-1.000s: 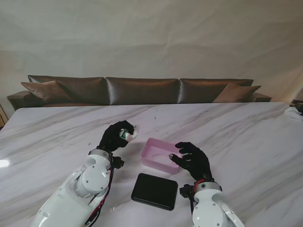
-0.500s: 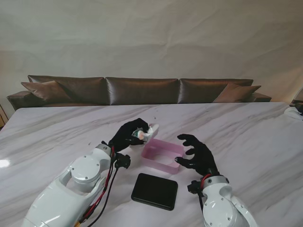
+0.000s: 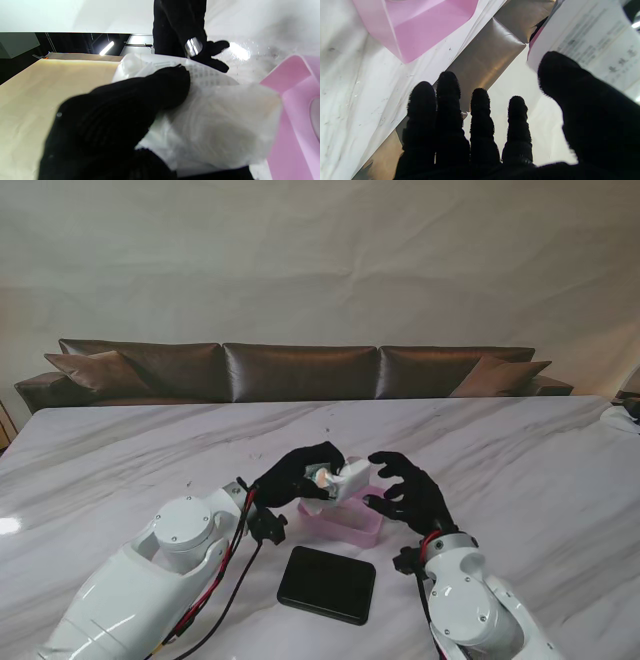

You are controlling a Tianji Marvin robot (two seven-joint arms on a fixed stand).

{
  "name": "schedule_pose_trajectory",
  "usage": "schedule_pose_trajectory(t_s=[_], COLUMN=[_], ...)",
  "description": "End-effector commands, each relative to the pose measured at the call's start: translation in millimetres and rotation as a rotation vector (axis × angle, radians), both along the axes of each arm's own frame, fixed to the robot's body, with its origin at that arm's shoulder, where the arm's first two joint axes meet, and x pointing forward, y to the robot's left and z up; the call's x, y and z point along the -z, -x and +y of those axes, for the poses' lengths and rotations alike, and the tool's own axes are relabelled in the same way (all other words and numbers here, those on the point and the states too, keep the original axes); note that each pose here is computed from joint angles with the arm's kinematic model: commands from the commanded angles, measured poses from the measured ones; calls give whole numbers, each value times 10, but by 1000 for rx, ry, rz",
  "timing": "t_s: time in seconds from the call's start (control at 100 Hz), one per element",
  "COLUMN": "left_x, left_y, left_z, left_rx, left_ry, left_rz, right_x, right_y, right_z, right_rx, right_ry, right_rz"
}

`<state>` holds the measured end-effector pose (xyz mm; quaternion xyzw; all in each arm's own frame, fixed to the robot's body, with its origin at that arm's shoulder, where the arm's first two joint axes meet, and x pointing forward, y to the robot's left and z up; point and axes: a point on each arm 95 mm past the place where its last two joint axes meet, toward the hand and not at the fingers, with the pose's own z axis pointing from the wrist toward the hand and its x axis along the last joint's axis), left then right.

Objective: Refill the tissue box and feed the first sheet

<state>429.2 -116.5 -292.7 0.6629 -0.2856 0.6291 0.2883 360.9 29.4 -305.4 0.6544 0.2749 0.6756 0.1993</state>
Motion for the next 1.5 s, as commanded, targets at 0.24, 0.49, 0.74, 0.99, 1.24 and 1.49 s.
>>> schedule_pose_trajectory(t_s=[0.24,0.49,0.74,0.99,1.24,1.49], left_x=[121,201,266,279,289,266], left_y=[22,-58,-137,-148,-85,-20], left_z=[-45,-43,-55,-92,-23,173], left_rx=[52,39,24,12,-59,-205], left_ry=[-6,-18,12,42,10,-73], left_rz=[45,90,131,156,153,88], right_x=[52,62,73,100,41,6], right_y=[-29,10,19,-49,-113,-168], right_z=[130,180,211,299,301,244], right_rx=[-31,-86,-102,-67,38,108], right_ry=[-42,-51,-81,-112,-78,-64], right_rz=[-24,-27,-19,-44,-38,15])
